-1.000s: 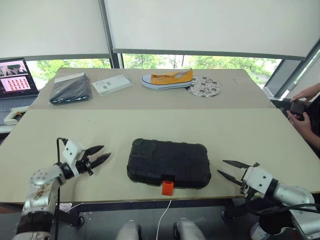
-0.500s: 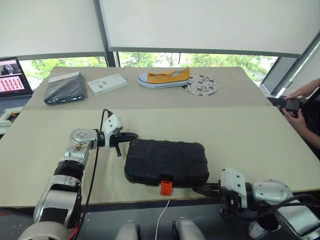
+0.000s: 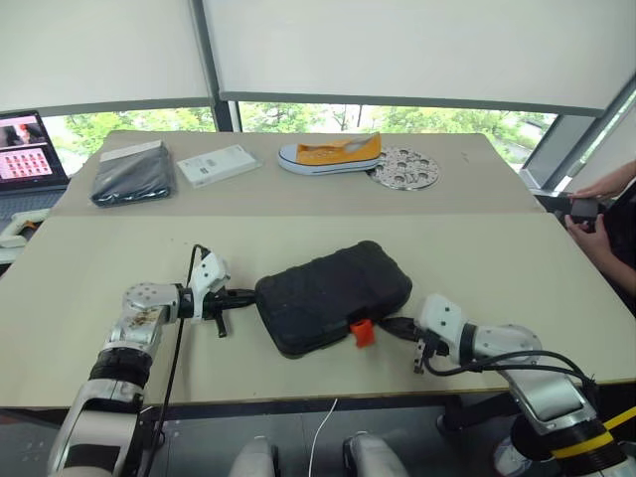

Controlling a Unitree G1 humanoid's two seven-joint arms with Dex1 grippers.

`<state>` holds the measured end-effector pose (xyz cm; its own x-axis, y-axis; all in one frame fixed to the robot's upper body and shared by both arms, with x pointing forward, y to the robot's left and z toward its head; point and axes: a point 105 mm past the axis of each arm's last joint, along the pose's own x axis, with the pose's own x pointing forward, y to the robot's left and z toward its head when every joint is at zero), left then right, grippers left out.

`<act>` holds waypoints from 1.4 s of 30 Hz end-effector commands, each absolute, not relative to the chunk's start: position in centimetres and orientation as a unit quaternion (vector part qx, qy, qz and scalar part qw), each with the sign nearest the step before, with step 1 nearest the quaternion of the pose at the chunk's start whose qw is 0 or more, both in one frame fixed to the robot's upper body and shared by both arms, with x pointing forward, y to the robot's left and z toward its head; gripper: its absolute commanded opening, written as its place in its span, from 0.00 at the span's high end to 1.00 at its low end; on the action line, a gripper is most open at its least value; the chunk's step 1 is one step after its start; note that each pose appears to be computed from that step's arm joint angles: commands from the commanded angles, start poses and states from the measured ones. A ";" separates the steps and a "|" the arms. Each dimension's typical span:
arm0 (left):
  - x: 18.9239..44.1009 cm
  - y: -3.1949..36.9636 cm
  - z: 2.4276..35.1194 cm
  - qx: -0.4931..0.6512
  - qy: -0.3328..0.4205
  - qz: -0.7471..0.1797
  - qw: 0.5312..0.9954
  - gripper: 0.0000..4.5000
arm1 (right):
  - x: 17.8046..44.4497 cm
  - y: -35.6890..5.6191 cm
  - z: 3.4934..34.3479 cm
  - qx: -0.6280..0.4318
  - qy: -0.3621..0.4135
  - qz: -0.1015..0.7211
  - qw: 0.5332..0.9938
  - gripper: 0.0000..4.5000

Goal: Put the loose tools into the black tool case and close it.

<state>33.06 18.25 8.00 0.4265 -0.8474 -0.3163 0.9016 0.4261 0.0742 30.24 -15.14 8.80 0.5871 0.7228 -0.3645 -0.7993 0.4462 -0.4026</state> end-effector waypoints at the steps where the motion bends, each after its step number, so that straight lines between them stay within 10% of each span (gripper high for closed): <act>1: 31.7 18.0 9.7 0.119 0.081 -0.537 0.831 0.99 | 31.0 -17.0 11.2 -0.274 0.037 0.416 0.866 1.00; 6: 29.9 19.8 12.5 0.070 0.079 -0.556 0.825 0.99 | 28.5 -18.9 10.5 -0.259 0.058 0.422 0.867 1.00; 14: 30.3 11.8 17.9 0.058 0.039 -0.655 0.752 0.99 | 26.2 -18.6 10.5 -0.220 0.027 0.420 0.880 1.00; 26: 32.7 5.4 8.8 0.217 0.167 -0.645 0.714 0.99 | 25.2 -14.6 11.9 -0.196 -0.009 0.450 0.871 1.00; 42: 32.2 6.4 8.8 0.182 0.149 -0.623 0.746 0.99 | 27.8 -12.4 8.7 -0.183 0.041 0.444 0.876 1.00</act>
<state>32.45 5.59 11.97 0.1843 -0.9095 -0.3725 0.9766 0.1265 0.1741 27.41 -12.70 8.35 0.5987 0.7612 -0.2491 -0.7973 0.5369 -0.2757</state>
